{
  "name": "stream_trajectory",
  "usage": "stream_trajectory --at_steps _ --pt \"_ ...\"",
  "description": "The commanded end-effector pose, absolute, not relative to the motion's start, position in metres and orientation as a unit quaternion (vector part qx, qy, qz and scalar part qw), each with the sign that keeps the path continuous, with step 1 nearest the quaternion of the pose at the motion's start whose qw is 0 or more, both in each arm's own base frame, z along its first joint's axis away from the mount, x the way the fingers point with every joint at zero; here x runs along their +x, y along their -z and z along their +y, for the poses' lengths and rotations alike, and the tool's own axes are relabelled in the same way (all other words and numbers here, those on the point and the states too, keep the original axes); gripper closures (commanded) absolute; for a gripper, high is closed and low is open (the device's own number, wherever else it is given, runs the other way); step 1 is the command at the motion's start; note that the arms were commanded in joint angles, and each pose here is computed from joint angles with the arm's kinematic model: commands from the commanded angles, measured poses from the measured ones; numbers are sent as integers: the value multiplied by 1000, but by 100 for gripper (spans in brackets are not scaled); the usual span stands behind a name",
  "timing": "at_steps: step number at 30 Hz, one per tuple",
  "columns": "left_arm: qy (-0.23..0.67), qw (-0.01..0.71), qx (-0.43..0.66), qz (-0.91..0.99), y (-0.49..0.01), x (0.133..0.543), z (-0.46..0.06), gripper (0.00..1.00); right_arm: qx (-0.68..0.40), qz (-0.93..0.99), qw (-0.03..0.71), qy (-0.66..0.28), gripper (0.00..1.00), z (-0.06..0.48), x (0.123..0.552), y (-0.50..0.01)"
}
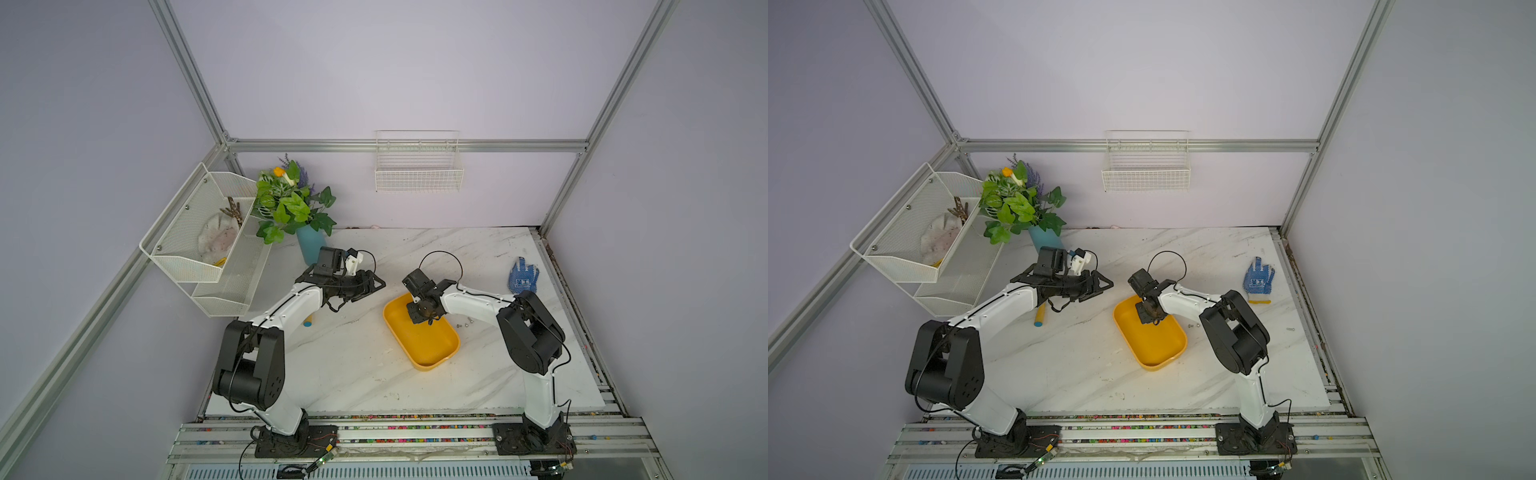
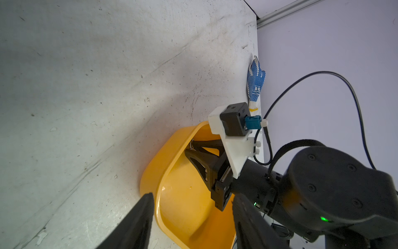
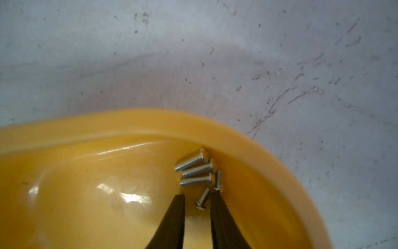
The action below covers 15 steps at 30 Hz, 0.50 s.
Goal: Take out the screws from the storage box
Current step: Pick up the screw from the storage box.
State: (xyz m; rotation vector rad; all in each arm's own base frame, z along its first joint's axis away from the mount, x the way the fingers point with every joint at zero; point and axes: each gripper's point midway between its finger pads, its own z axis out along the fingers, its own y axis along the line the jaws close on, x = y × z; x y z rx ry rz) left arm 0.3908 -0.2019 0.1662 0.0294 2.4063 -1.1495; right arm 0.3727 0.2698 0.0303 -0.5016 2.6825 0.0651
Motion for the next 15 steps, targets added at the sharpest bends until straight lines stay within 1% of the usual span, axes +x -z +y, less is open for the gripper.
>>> stream_trajectory --at_steps 1,8,11,15 --pt "411 213 12 886 -149 377 -197 37 -176 963 202 -24 74 274 375 -23" --pt "407 211 11 889 -146 375 -196 37 -172 966 193 -9 75 266 371 -12" --pt "406 209 10 889 -145 374 -195 37 -171 966 192 -5 79 265 371 -11" --pt "406 211 11 889 -147 374 -195 37 -168 969 183 5 79 259 367 -7"
